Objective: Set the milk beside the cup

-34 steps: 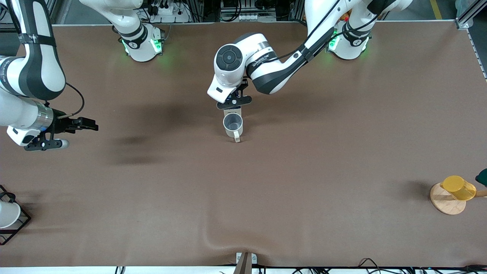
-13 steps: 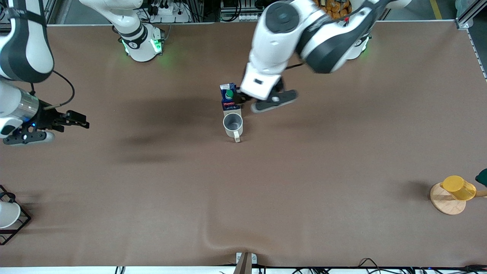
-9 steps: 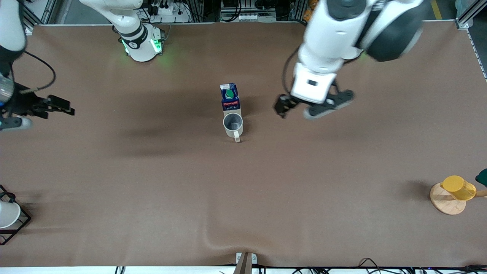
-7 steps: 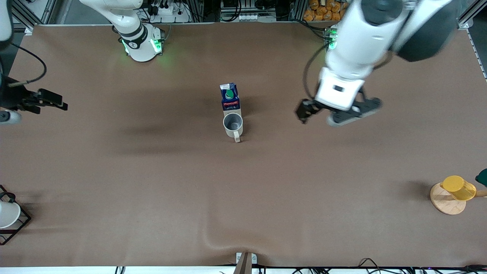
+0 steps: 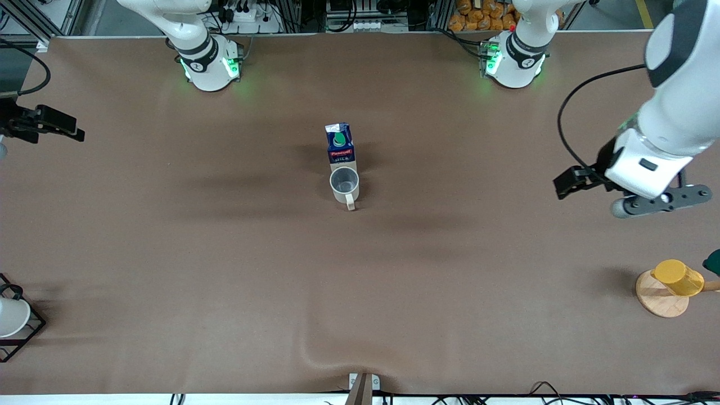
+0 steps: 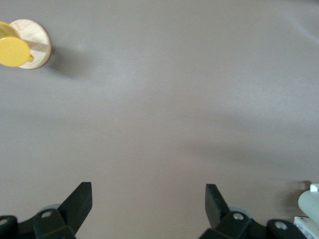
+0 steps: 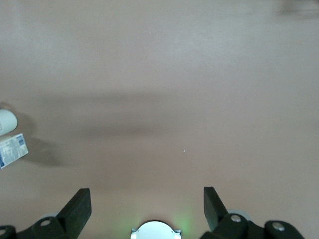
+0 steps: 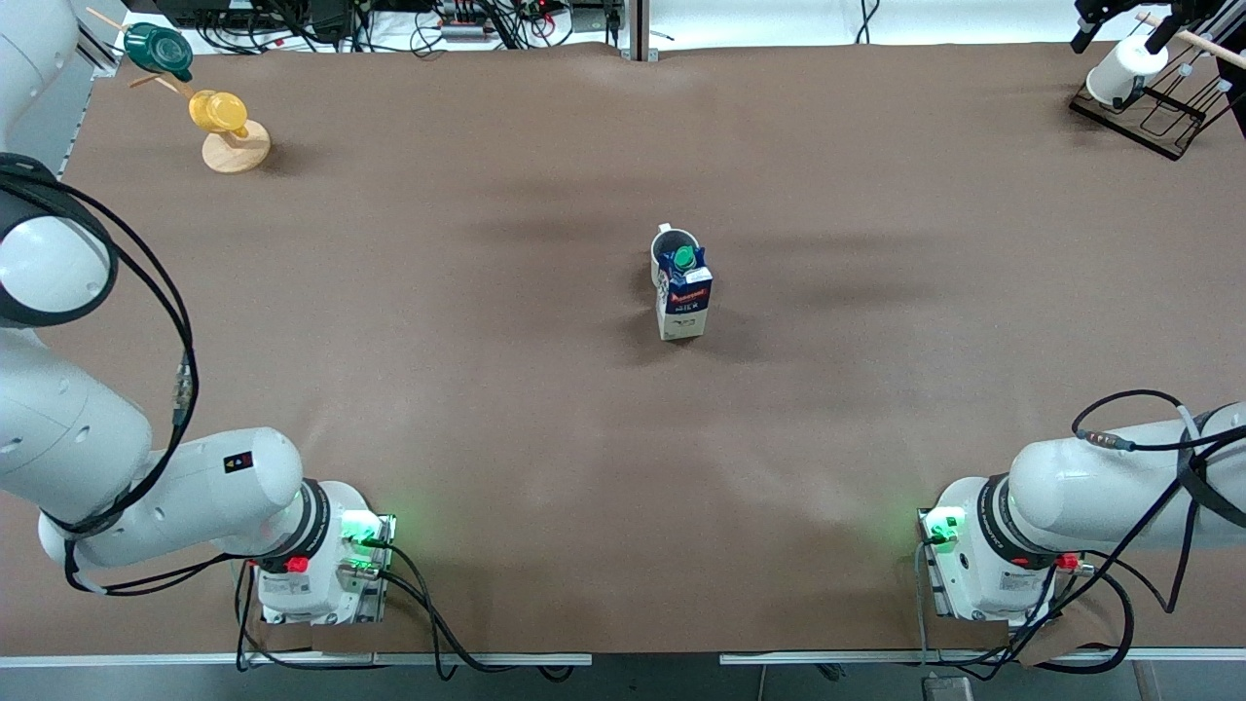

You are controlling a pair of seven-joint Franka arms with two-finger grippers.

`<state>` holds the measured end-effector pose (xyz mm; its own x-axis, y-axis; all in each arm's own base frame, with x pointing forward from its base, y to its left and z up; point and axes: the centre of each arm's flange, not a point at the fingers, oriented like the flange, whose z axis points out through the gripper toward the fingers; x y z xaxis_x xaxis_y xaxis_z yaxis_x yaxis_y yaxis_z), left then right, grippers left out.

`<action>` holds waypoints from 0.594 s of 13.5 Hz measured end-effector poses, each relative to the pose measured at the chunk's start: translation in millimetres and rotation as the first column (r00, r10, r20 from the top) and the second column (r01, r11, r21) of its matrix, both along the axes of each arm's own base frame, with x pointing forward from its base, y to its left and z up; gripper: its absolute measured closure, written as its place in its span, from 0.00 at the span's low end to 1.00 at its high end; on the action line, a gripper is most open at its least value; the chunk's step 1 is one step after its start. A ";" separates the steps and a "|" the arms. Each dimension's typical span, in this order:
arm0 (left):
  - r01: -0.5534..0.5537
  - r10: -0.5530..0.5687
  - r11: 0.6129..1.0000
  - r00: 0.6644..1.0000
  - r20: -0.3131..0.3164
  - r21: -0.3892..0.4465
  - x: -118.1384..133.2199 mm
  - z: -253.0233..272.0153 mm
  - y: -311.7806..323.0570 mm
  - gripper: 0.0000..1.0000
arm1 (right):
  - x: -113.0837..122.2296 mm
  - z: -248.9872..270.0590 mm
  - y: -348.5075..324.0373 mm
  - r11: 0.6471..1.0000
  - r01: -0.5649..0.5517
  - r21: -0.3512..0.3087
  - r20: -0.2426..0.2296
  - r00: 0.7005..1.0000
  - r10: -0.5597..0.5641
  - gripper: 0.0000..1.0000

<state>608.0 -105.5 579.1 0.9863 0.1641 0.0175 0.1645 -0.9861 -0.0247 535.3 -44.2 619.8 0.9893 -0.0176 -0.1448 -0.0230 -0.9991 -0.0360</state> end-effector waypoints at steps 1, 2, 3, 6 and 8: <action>0.009 -0.009 1.000 1.000 -0.003 0.001 0.6 -0.5 5.3 0.00 | 0.3 2.7 3.0 1.000 0.015 -0.011 0.004 1.000 -0.015 0.00; 0.031 -0.031 1.000 1.000 -0.005 0.001 0.9 -0.7 8.2 0.00 | 0.3 4.5 4.0 1.000 0.024 -0.016 0.007 1.000 -0.024 0.00; 0.042 -0.042 0.999 0.999 -0.008 0.002 1.1 -0.9 11.2 0.00 | 0.3 5.2 3.8 0.999 0.029 -0.017 0.008 1.000 -0.028 0.00; 0.020 -0.020 1.000 0.999 -0.029 -0.005 1.7 -2.1 33.6 0.00 | 0.4 6.2 1.7 0.999 0.036 -0.019 0.011 0.999 -0.035 0.00; 0.007 -0.007 1.000 0.999 -0.049 -0.012 -3.2 1.8 40.4 0.00 | 0.6 9.7 1.5 0.999 0.036 -0.021 0.020 0.999 -0.036 0.00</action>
